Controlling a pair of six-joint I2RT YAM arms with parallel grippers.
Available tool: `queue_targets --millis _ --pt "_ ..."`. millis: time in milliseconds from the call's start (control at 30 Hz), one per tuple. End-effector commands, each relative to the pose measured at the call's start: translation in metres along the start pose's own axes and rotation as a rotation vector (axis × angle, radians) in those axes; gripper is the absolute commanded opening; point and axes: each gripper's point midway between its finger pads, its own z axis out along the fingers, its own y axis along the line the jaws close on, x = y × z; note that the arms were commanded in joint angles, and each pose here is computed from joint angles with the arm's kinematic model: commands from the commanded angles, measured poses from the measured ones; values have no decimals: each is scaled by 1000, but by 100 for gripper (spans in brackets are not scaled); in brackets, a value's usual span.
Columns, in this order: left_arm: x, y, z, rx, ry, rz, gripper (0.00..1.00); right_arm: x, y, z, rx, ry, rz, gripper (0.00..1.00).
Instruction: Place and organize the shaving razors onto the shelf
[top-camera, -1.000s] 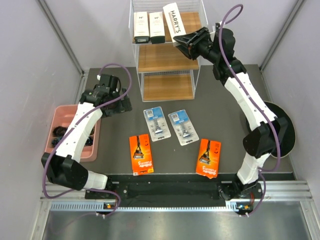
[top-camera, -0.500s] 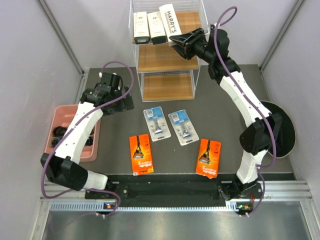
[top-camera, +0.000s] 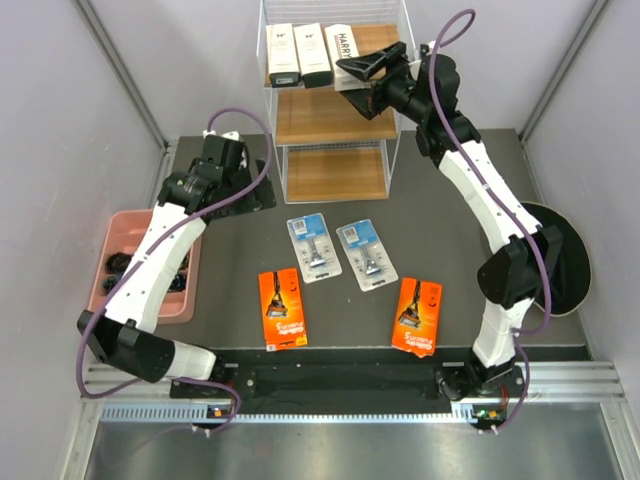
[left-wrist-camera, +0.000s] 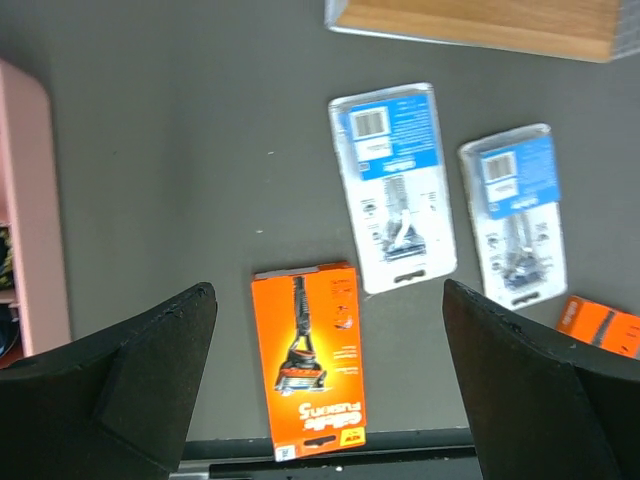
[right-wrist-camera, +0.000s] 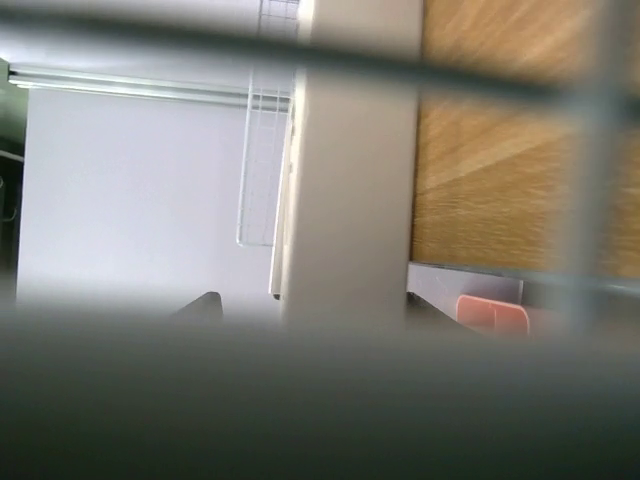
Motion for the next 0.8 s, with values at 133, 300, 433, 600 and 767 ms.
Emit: queue_targets --millis 133,300,433,600,767 --pt "-54 -87 -44 365 -183 62 95 20 42 -8 -107 78 -78 84" --pt "-88 -151 -77 594 -290 147 76 23 44 -16 -110 90 -104 91" --pt "-106 -190 -98 742 -395 176 53 24 47 -27 -118 100 -126 94" --pt "-130 -222 -108 862 -479 185 34 24 46 -39 -110 105 -152 96" --pt "-150 -250 -108 962 -495 149 34 27 57 -54 -115 101 -182 97"
